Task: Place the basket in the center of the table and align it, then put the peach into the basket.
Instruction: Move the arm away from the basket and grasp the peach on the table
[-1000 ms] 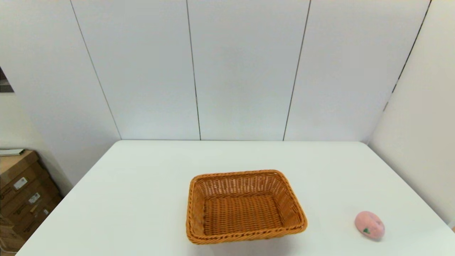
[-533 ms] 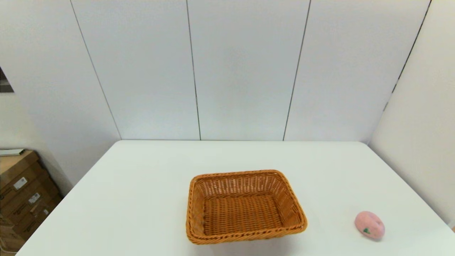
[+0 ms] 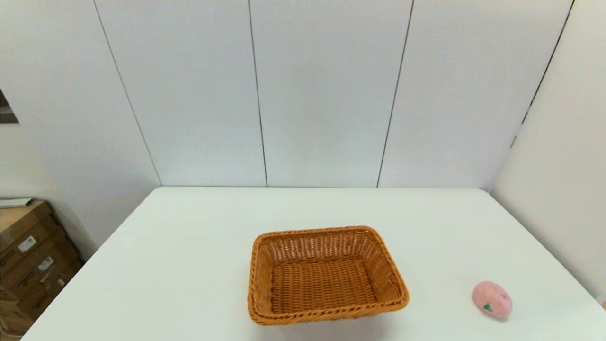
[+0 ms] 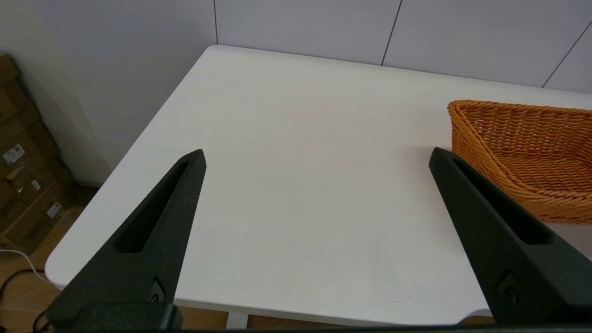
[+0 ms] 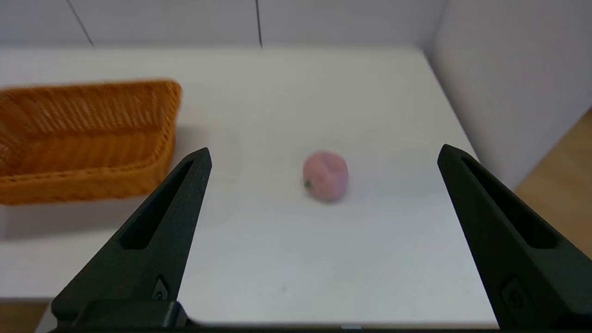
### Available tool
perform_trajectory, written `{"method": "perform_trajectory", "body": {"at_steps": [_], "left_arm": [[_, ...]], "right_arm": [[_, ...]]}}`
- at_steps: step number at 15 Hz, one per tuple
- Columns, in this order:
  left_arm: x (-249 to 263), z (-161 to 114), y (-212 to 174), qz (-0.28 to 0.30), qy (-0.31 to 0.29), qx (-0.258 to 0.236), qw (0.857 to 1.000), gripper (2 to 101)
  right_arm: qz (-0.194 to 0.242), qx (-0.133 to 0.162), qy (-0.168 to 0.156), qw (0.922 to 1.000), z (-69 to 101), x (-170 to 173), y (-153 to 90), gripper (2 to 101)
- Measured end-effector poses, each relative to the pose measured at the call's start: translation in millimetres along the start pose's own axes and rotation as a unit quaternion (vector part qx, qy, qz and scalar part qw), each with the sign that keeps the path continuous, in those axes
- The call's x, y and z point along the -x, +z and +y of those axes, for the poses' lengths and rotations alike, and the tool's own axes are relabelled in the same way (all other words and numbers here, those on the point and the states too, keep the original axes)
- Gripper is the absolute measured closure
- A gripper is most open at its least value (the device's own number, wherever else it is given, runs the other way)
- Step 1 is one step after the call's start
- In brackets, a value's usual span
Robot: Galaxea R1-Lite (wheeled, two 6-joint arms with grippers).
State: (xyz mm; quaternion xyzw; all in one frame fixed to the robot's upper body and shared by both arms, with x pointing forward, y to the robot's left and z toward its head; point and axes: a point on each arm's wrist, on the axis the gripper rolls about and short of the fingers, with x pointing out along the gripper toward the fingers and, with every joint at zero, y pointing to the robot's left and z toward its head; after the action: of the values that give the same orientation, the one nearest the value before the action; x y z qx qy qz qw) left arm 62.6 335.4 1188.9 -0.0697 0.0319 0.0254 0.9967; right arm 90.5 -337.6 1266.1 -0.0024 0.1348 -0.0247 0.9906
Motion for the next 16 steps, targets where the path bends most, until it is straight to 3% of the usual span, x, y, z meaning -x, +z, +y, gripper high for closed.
{"method": "perform_trajectory", "body": {"at_steps": [2, 3, 5, 8, 10, 12, 16], "left_arm": [[0, 0, 0, 0.0, 0.0, 0.006, 1.0, 5.3], [0, 0, 0, 0.0, 0.0, 0.006, 1.0, 5.3], [0, 0, 0, 0.0, 0.0, 0.007, 1.0, 5.3], [0, 0, 0, 0.0, 0.0, 0.008, 1.0, 5.3], [0, 0, 0, 0.0, 0.0, 0.01, 1.0, 5.3], [0, 0, 0, 0.0, 0.0, 0.016, 1.0, 5.3], [0, 0, 0, 0.0, 0.0, 0.021, 1.0, 5.3]], "right_arm": [[0.105, 0.006, -0.01, 0.9944, 1.4, -38, 23, 5.2], [0.158, 0.009, -0.013, 0.9874, 2.3, -60, 29, 5.2], [0.253, 0.015, -0.017, 0.9671, 4.1, -107, 32, 5.2], [0.369, 0.021, -0.022, 0.9291, 6.1, -176, 16, 5.2], [0.41, 0.02, -0.023, 0.9116, 6.2, -212, 0, 5.2], [0.432, 0.006, -0.007, 0.9016, 4.8, -233, -11, 5.2], [0.464, -0.003, -0.008, 0.886, 1.0, -249, -25, 5.2]]}}
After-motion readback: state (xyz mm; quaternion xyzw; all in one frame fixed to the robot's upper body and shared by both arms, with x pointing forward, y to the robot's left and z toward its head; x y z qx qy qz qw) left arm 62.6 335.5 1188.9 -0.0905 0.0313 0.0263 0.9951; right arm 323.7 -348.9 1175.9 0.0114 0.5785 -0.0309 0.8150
